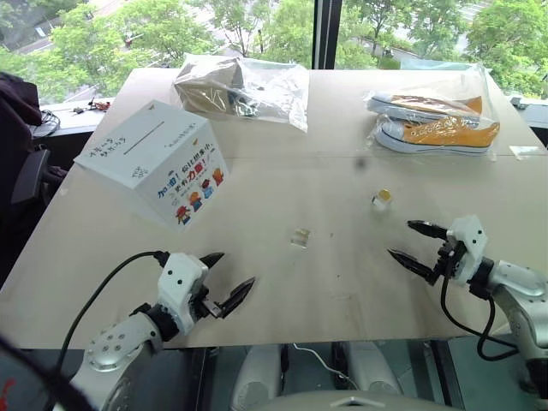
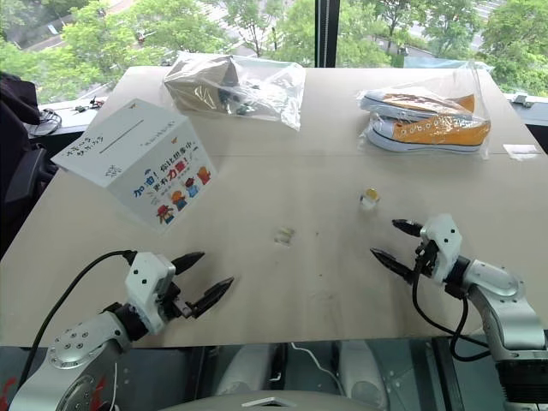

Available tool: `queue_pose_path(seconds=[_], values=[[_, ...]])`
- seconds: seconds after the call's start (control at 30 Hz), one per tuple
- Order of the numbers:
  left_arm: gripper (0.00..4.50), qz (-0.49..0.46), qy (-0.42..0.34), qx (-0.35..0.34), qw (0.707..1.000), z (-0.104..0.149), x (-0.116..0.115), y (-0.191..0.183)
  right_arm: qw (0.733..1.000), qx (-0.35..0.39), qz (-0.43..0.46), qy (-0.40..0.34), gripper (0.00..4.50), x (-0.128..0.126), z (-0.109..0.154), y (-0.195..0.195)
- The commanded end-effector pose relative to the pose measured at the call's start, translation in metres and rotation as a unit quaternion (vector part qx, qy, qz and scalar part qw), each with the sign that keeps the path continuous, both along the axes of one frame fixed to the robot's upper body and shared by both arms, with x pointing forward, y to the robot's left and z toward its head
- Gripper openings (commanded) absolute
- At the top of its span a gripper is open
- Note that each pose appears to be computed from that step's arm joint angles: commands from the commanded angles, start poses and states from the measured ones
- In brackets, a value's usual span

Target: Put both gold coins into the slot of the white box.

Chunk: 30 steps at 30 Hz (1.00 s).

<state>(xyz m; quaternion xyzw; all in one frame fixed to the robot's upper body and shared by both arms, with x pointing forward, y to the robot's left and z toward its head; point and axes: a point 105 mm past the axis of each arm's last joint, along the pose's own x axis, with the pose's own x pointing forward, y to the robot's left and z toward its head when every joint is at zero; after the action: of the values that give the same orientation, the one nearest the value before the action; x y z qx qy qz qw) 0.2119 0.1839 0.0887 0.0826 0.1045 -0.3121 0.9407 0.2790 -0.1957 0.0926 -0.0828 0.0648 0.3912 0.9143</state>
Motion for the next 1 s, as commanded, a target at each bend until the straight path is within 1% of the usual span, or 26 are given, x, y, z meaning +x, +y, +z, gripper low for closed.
queue_pose_path(seconds=[0.03,0.13,0.27,0.37,0.53,0.57,0.63,0.7,0.73,0.77,0.8,0.87,0.9,0.93,0.97,1.0], values=[[4.50,-0.022,-0.049,-0.010,0.998,0.026,0.004,-0.005,0.999,0.034,-0.024,-0.016,4.46,0.013,0.019,-0.003],[4.50,-0.058,-0.077,-0.035,0.995,0.052,0.006,-0.017,0.996,0.060,-0.054,-0.030,4.46,0.031,0.032,-0.004],[4.50,-0.118,-0.090,-0.052,0.988,0.079,0.004,-0.035,0.993,0.069,-0.089,-0.028,4.46,0.057,0.037,0.001],[4.50,-0.148,-0.089,-0.052,0.984,0.090,0.002,-0.046,0.991,0.082,-0.106,-0.026,4.46,0.073,0.039,0.006],[4.50,-0.166,-0.088,-0.054,0.981,0.102,0.003,-0.054,0.990,0.099,-0.101,-0.005,4.46,0.084,0.035,0.014],[4.50,-0.166,-0.087,-0.051,0.981,0.102,0.004,-0.054,0.990,0.100,-0.099,-0.003,4.23,0.085,0.034,0.015],[4.50,-0.166,-0.086,-0.049,0.981,0.103,0.005,-0.056,0.990,0.108,-0.091,0.006,3.62,0.086,0.033,0.019],[4.50,-0.167,-0.086,-0.048,0.981,0.103,0.006,-0.058,0.990,0.111,-0.083,0.008,2.76,0.087,0.032,0.024],[4.50,-0.167,-0.085,-0.046,0.981,0.103,0.006,-0.059,0.990,0.110,-0.082,0.009,2.76,0.088,0.032,0.026],[4.50,-0.167,-0.085,-0.046,0.981,0.102,0.006,-0.060,0.991,0.108,-0.081,0.010,2.35,0.088,0.031,0.027],[4.50,-0.167,-0.084,-0.045,0.981,0.102,0.006,-0.061,0.991,0.107,-0.077,0.011,2.08,0.088,0.030,0.029],[4.50,-0.165,-0.083,-0.044,0.982,0.102,0.007,-0.062,0.991,0.109,-0.073,0.012,1.77,0.089,0.030,0.031],[4.50,-0.164,-0.083,-0.043,0.982,0.102,0.007,-0.062,0.991,0.111,-0.071,0.010,1.11,0.089,0.031,0.032],[4.50,-0.163,-0.082,-0.043,0.982,0.102,0.007,-0.063,0.991,0.113,-0.071,0.009,0.73,0.090,0.032,0.033],[4.50,-0.162,-0.082,-0.042,0.982,0.102,0.008,-0.063,0.991,0.116,-0.071,0.007,0.26,0.091,0.032,0.034],[4.50,-0.162,-0.082,-0.041,0.983,0.103,0.008,-0.063,0.991,0.117,-0.071,0.007,0.12,0.091,0.033,0.034]])
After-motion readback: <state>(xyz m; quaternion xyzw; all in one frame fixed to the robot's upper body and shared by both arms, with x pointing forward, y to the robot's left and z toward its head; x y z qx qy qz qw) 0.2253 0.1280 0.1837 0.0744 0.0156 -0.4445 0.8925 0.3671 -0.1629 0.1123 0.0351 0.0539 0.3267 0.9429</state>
